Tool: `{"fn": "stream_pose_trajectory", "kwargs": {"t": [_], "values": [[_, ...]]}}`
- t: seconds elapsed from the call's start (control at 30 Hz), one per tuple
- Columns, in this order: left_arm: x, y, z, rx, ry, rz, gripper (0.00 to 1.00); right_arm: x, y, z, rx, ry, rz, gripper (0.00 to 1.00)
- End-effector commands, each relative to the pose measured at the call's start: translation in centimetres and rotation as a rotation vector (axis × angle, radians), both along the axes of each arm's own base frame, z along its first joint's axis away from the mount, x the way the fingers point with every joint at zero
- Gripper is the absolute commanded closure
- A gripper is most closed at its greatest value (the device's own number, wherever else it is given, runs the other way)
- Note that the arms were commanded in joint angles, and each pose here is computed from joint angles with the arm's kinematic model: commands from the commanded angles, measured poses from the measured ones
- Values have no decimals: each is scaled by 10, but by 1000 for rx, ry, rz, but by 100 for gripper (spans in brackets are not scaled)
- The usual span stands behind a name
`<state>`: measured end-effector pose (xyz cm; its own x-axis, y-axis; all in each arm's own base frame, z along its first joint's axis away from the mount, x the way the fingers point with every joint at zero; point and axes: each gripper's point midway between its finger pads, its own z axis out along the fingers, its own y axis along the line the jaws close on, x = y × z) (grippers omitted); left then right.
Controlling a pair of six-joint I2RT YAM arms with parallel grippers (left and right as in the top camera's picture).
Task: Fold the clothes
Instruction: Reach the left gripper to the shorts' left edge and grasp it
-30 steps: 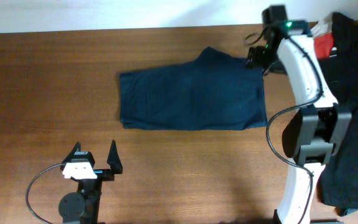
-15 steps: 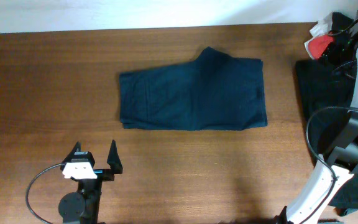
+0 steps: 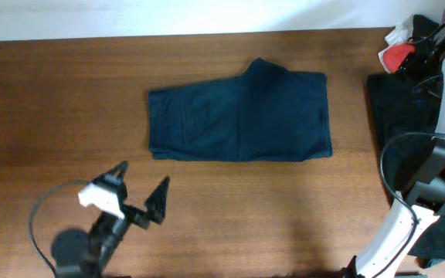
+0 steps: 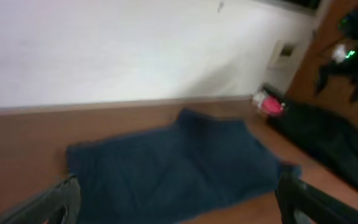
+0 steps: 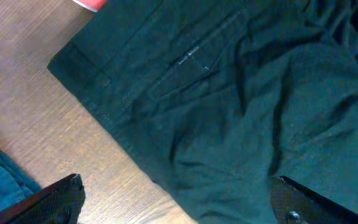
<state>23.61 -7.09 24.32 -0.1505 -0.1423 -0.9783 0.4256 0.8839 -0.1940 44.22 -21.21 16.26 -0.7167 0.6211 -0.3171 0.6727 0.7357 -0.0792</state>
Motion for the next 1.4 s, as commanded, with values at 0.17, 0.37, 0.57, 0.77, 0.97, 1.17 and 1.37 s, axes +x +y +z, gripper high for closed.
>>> {"fn": "stream_pose_trajectory", "kwargs": {"t": [0.17,0.37,0.57,0.77,0.97,1.17,1.37], "values": [[109,21,32,133,722,14,1,1,0,7,-9,-18,-10,1],[168,19,-34,83,933,-26,1,1,0,7,-9,-18,-10,1],[185,19,-165,55,1237,-59,1,1,0,7,-9,-18,-10,1],[193,18,-214,41,1294,-71,1,1,0,7,-9,-18,-10,1],[185,10,-245,13,1363,-125,1,1,0,7,-9,-18,-10,1],[179,-10,-256,103,1376,-140,11,1,0,7,-9,-18,-10,1],[168,-5,-291,163,1459,-103,63,1,0,7,-9,-18,-10,1]]}}
